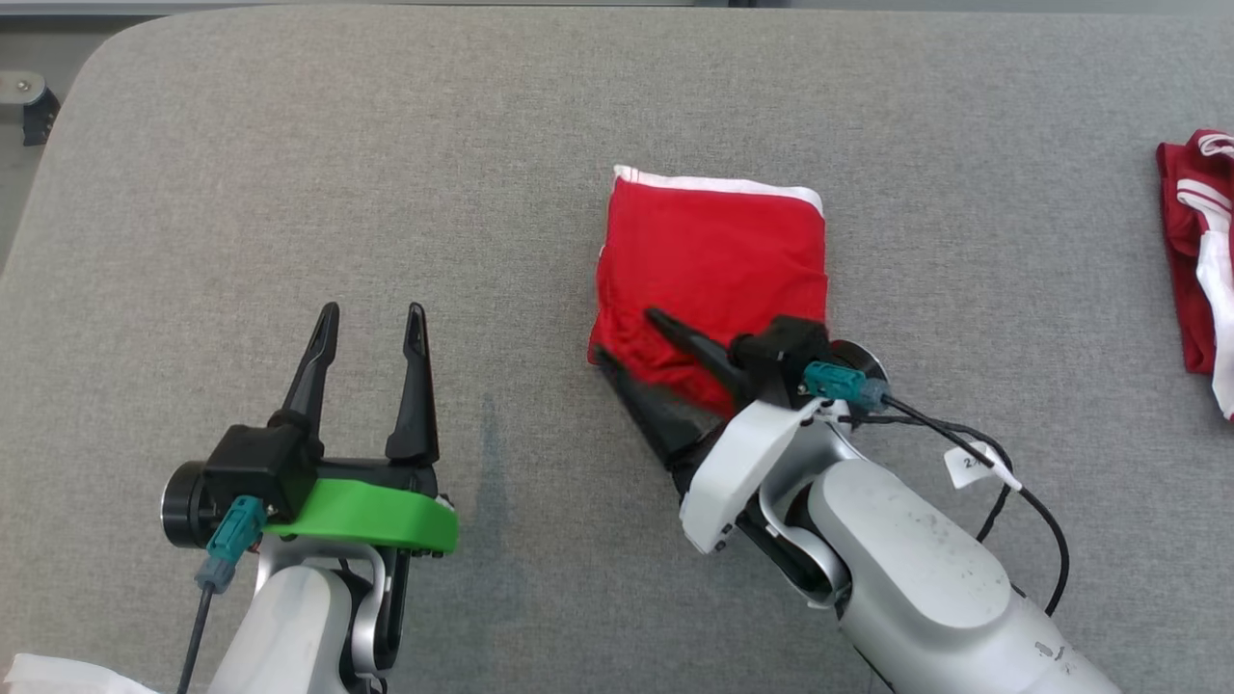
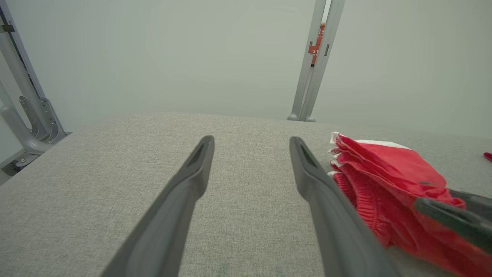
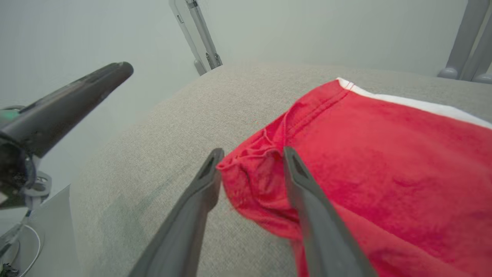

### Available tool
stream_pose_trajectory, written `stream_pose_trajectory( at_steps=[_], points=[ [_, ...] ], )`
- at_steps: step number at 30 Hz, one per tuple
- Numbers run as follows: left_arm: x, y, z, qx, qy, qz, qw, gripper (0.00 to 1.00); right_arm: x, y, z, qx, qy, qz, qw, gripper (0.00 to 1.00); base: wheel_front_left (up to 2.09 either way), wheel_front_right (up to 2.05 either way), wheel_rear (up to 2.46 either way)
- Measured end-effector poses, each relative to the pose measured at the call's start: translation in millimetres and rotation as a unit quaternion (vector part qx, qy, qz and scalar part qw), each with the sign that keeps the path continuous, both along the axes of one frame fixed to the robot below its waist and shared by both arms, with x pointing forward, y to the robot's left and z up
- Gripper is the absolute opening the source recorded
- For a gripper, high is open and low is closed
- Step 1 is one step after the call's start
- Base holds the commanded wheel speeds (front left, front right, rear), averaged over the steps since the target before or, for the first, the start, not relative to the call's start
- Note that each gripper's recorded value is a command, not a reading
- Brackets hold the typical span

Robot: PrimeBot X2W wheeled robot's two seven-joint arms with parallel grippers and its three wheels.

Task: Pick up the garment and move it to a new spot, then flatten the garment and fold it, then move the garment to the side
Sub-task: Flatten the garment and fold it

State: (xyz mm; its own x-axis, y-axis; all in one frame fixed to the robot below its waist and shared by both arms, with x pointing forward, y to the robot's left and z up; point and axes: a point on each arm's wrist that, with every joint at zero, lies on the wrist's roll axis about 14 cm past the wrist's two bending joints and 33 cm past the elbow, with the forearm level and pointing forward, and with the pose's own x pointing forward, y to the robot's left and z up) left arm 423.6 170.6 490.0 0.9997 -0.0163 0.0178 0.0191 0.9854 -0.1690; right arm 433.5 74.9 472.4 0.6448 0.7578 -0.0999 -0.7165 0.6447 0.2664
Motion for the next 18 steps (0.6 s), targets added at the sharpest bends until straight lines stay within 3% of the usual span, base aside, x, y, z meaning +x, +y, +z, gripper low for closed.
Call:
stream_pose_trajectory(
  at_steps=[4, 8, 13, 18],
  points=[
    [0.8, -0.8, -0.4, 0.000, -0.001, -0.001, 1.000, 1.00, 2.9, -5.6, 17.2, 0.017, -0.055, -0.005, 0.998, 1.00, 0.00, 0.00, 0.00],
    [2.4, -0.6, 1.6, 0.007, -0.005, -0.002, 1.000, 1.00, 20.1, -34.0, 44.5, 0.042, -0.109, -0.050, 0.992, 1.00, 0.00, 0.00, 0.00],
    [2.4, 2.5, 4.2, 0.019, -0.009, 0.001, 1.000, 1.00, 39.5, -115.9, 56.7, 0.039, -0.138, -0.170, 0.975, 1.00, 0.00, 0.00, 0.00],
    [-2.7, 7.8, 4.7, 0.029, -0.008, 0.006, 1.000, 1.00, 29.0, -195.3, 53.7, 0.007, -0.139, -0.274, 0.952, 1.00, 0.00, 0.00, 0.00]
  ],
)
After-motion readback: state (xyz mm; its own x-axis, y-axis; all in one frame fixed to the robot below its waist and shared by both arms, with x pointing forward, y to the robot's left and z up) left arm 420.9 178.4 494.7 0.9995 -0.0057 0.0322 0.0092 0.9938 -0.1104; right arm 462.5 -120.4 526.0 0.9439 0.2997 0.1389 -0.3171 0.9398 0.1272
